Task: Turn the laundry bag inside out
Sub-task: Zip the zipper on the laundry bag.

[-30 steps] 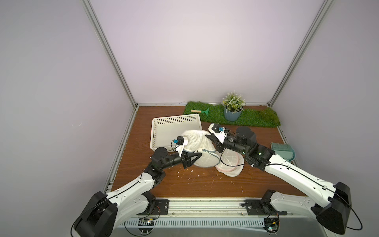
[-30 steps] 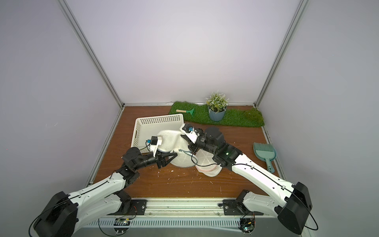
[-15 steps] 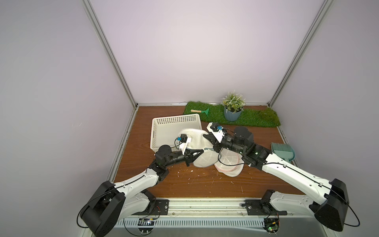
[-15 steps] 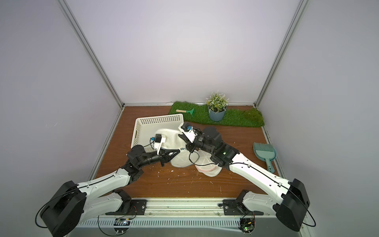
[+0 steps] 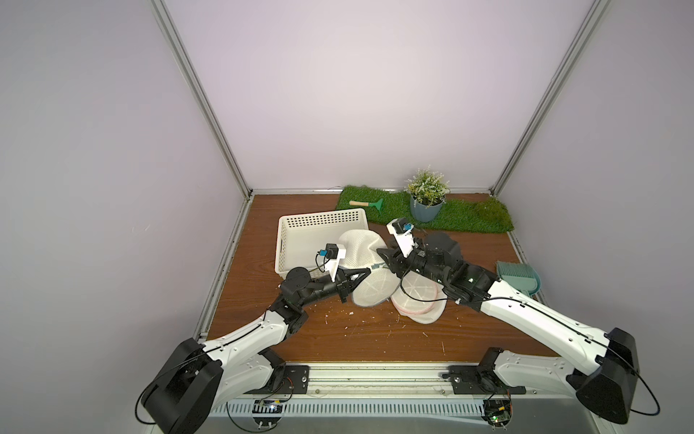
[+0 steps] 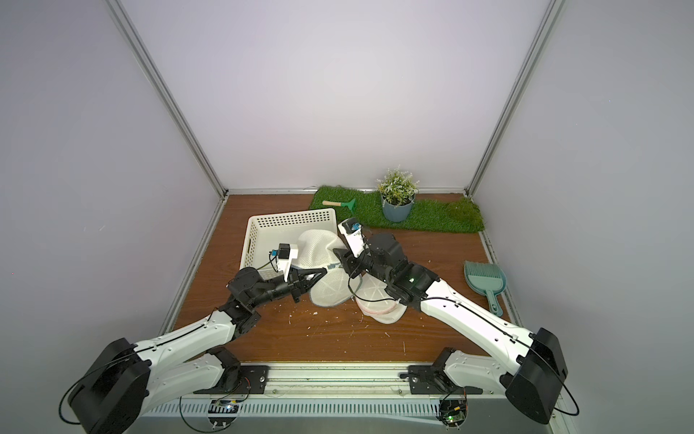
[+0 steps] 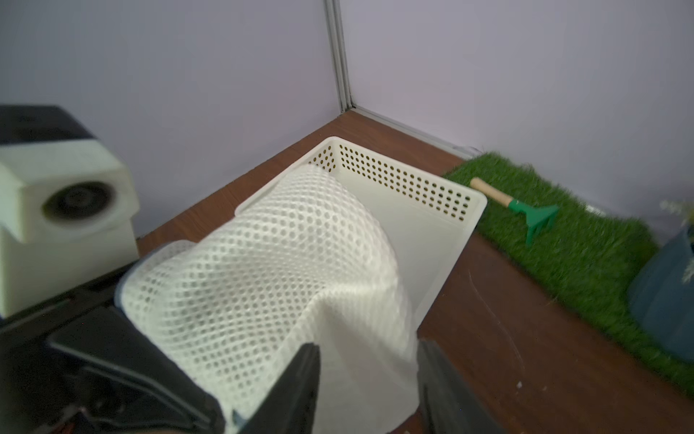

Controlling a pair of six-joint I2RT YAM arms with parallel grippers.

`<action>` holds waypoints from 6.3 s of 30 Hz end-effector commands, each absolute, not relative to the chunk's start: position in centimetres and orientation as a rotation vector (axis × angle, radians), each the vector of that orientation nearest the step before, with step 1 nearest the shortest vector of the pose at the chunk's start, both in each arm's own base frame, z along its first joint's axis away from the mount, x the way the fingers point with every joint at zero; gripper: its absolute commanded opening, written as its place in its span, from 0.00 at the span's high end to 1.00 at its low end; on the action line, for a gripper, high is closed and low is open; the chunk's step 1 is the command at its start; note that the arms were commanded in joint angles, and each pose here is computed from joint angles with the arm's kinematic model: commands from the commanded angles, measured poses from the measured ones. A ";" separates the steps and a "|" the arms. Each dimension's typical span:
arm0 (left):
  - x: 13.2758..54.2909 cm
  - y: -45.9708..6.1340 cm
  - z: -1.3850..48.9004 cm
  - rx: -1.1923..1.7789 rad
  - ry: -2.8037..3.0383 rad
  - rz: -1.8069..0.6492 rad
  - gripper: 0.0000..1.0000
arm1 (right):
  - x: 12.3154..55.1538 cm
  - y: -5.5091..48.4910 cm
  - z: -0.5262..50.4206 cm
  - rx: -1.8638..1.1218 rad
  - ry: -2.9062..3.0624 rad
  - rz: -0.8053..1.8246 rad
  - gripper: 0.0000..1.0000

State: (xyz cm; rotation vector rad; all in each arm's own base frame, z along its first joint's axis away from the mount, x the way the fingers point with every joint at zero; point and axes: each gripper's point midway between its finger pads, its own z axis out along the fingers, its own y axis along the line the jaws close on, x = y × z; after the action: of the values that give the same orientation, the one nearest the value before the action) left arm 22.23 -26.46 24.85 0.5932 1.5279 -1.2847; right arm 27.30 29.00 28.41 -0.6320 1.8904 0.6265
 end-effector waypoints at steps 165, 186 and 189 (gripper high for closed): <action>18.3 -25.9 25.7 0.976 1.281 -1.020 1.00 | 22.3 28.1 26.4 -0.238 1.975 1.795 1.00; 18.1 -25.6 24.0 0.944 1.321 -1.059 1.00 | 23.1 27.8 24.0 -0.257 2.056 1.674 0.77; 17.5 -25.5 24.6 0.973 1.282 -1.047 1.00 | 22.5 28.0 23.0 -0.294 2.125 1.680 0.60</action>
State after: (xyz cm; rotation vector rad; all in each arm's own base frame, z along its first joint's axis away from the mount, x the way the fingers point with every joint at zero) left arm 18.40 -25.57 23.03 0.9344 1.3764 -1.0599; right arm 22.96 27.78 22.40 -0.1992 2.1177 1.6860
